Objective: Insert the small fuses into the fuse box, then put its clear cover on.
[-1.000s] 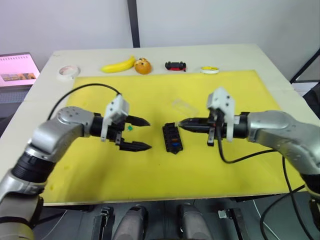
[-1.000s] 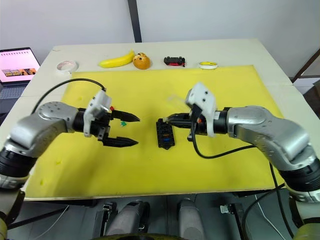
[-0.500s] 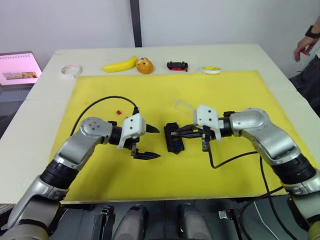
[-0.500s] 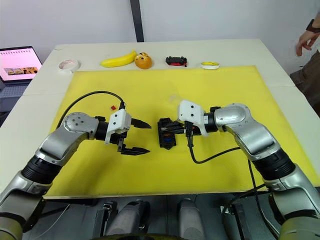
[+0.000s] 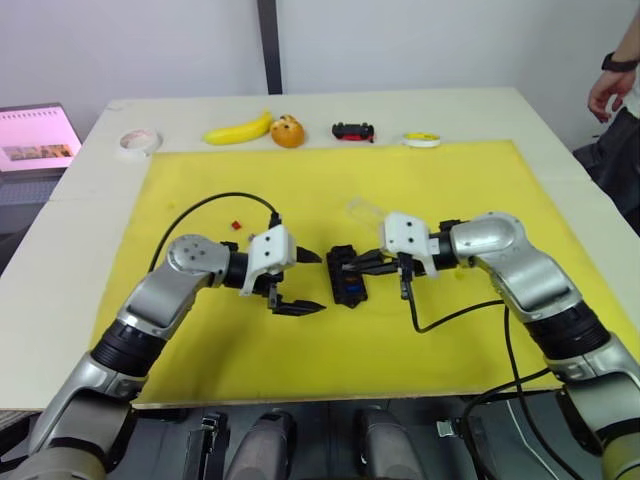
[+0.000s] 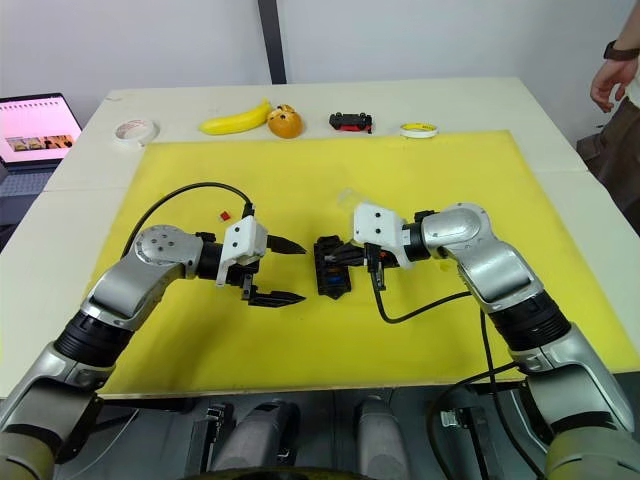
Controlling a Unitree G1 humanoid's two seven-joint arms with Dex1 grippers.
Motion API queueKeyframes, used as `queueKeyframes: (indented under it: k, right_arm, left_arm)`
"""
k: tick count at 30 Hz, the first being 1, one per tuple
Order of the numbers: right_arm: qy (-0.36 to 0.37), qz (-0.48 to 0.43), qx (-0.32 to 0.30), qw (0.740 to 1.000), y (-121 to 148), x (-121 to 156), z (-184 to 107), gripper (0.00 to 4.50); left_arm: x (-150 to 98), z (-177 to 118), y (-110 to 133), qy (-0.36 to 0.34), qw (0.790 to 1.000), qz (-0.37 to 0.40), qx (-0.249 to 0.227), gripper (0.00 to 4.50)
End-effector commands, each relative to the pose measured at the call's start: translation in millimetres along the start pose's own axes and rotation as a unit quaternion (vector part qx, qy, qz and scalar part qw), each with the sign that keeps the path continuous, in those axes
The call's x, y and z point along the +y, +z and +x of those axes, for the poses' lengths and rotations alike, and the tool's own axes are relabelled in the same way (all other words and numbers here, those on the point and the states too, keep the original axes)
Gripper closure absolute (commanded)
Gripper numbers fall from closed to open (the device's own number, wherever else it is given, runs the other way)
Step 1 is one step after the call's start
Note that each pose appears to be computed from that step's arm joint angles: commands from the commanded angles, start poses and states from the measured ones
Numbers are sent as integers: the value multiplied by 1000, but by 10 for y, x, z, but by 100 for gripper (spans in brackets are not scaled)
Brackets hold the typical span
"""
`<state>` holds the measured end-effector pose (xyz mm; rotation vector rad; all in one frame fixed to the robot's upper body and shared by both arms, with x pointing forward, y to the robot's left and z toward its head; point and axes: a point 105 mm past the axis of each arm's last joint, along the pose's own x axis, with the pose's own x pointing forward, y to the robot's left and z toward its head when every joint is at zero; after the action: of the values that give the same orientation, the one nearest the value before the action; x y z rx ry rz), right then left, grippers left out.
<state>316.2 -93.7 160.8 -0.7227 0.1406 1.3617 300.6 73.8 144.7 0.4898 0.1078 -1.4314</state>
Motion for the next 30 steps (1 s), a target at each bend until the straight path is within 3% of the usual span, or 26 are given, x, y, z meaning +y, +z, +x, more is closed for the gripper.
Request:
queueKeyframes:
  k: [1, 30]
  right_arm:
    - [-10, -25, -9, 1000, 105, -69, -48, 450]
    - [13, -43, -7, 999, 161, -65, -111, 450]
  left_arm:
    - [33, -38, 133, 7, 1000, 24, -10, 4]
    - [18, -40, 115, 1, 999, 34, -3, 4]
